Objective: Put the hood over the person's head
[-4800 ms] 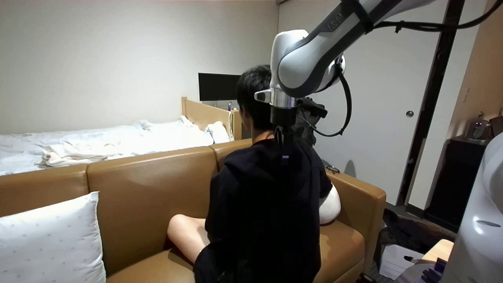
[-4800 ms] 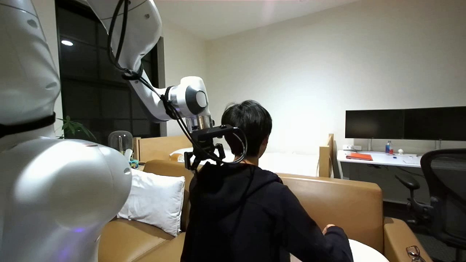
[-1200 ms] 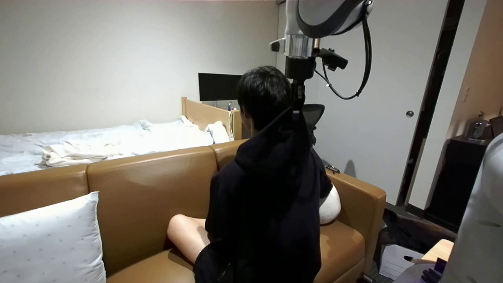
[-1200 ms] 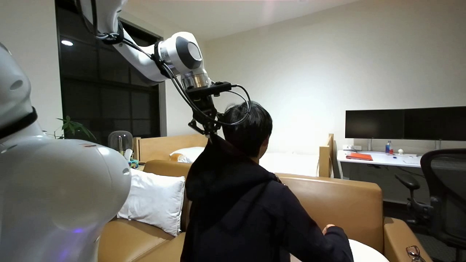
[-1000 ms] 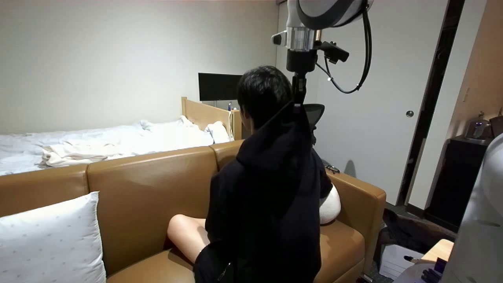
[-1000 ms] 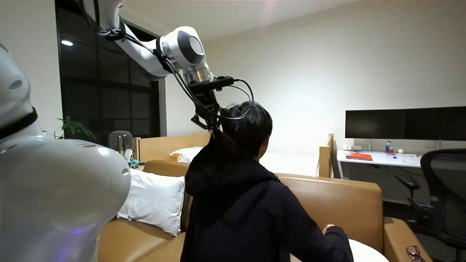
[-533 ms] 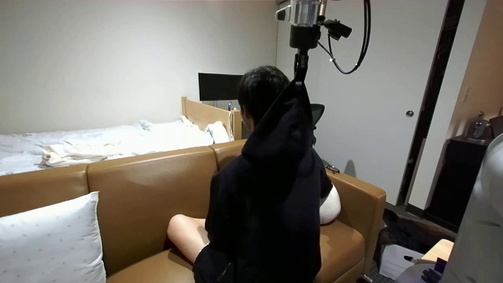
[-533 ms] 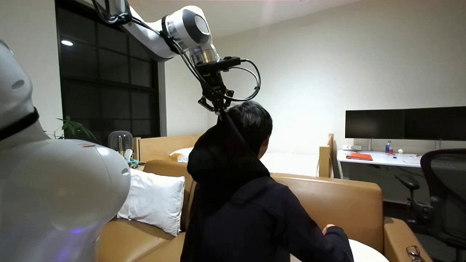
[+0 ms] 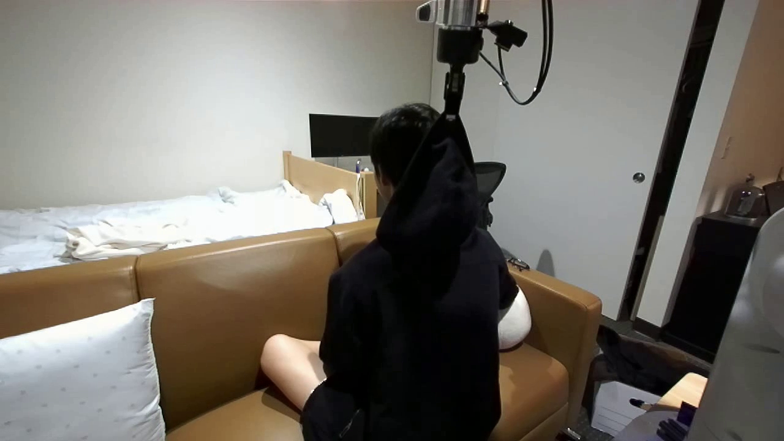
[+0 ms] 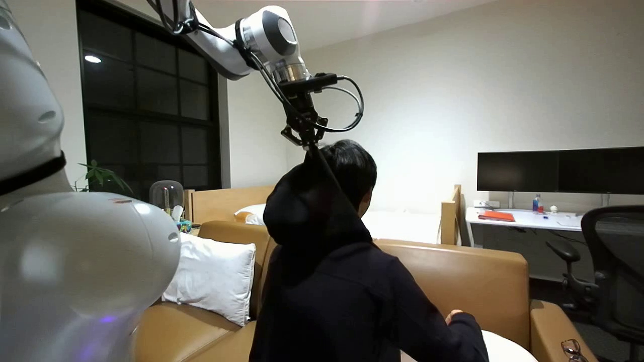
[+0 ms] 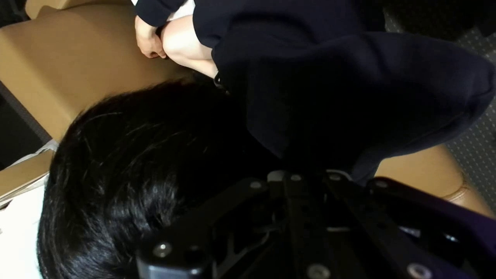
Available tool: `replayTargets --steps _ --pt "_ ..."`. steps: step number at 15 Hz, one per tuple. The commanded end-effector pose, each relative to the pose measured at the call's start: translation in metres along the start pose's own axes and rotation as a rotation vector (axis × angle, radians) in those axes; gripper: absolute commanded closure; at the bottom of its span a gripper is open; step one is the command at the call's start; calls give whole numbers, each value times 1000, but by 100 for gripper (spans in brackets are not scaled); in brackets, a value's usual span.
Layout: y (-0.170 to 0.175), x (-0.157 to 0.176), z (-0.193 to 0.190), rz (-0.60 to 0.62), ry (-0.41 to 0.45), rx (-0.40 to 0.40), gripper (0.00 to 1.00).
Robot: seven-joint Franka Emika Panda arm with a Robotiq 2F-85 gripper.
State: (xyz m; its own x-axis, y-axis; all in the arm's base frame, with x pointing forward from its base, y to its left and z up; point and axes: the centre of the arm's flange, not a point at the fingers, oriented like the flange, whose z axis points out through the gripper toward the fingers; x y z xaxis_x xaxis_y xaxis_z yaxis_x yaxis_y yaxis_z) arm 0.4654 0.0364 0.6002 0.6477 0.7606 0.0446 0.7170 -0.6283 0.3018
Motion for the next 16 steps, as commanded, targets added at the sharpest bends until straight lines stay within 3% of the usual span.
replayTargets --steps 1,3,4,10,16 --pt "6 10 7 -15 21 57 99" --pt "-1 11 13 -43 29 103 99" --pt "-3 10 14 -4 18 66 96" --pt "-7 12 24 -3 8 75 99" --pt "8 6 4 67 -1 17 99"
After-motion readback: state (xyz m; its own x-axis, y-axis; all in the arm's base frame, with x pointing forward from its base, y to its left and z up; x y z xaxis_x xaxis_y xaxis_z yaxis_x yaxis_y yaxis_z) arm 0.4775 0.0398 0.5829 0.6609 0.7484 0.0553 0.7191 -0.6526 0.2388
